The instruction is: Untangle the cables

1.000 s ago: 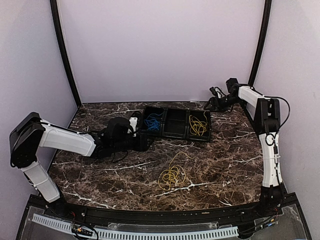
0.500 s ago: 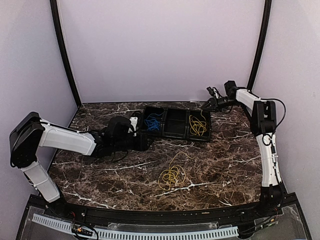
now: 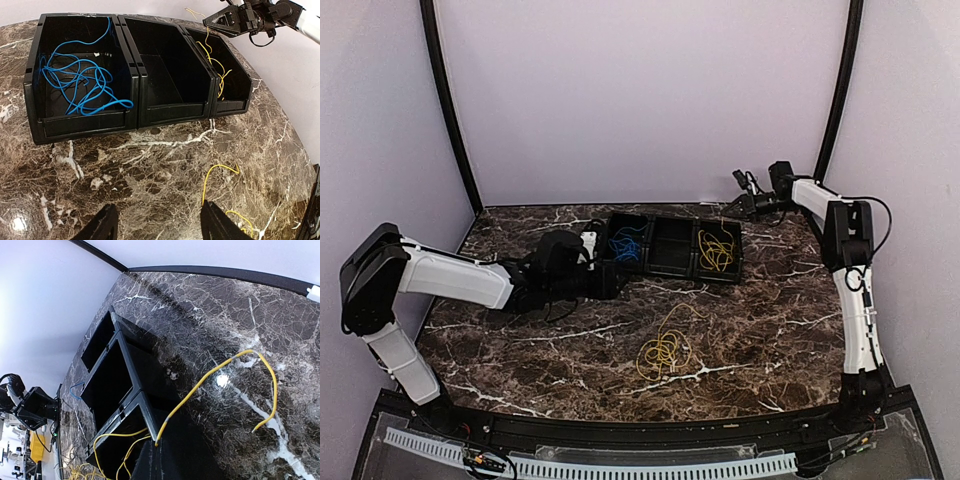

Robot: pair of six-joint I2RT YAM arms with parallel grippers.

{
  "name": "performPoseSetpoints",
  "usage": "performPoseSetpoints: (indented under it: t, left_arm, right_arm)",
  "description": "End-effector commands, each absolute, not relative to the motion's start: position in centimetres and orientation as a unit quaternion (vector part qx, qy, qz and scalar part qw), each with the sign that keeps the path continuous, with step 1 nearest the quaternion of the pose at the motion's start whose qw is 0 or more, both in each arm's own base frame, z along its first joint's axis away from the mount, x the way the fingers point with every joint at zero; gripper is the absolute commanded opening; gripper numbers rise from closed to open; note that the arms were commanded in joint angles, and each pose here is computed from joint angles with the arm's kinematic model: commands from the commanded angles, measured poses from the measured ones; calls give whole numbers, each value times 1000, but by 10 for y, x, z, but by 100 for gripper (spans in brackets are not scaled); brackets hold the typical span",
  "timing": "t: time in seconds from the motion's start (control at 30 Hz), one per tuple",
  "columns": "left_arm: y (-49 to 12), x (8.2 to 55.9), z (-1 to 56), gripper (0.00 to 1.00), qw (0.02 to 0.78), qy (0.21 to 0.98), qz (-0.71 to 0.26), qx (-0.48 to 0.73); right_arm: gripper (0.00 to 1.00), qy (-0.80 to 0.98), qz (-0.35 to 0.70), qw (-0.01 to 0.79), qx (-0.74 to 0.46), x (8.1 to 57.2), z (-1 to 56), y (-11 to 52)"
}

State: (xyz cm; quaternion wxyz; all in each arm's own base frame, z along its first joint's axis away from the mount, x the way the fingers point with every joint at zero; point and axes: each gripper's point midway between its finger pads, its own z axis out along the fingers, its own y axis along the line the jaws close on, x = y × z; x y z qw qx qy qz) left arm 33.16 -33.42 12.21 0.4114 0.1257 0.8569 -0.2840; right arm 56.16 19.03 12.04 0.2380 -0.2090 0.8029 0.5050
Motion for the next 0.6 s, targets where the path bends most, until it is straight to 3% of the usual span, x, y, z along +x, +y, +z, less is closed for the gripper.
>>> performPoseSetpoints:
  t: [0.0,0.27,0.57]
  left_arm:
    - [-339,333,129,59,414,854,-290,123]
    - [-339,331,125,59,413,854,-292,122]
    - [-338,330,127,58,419,850,-292,128]
  right_arm:
    - [0,784,506,266,-242,547,165,192]
    - [0,799,474,265,-259,499,183,189]
    - [0,840,446,164,-263,459,119,205]
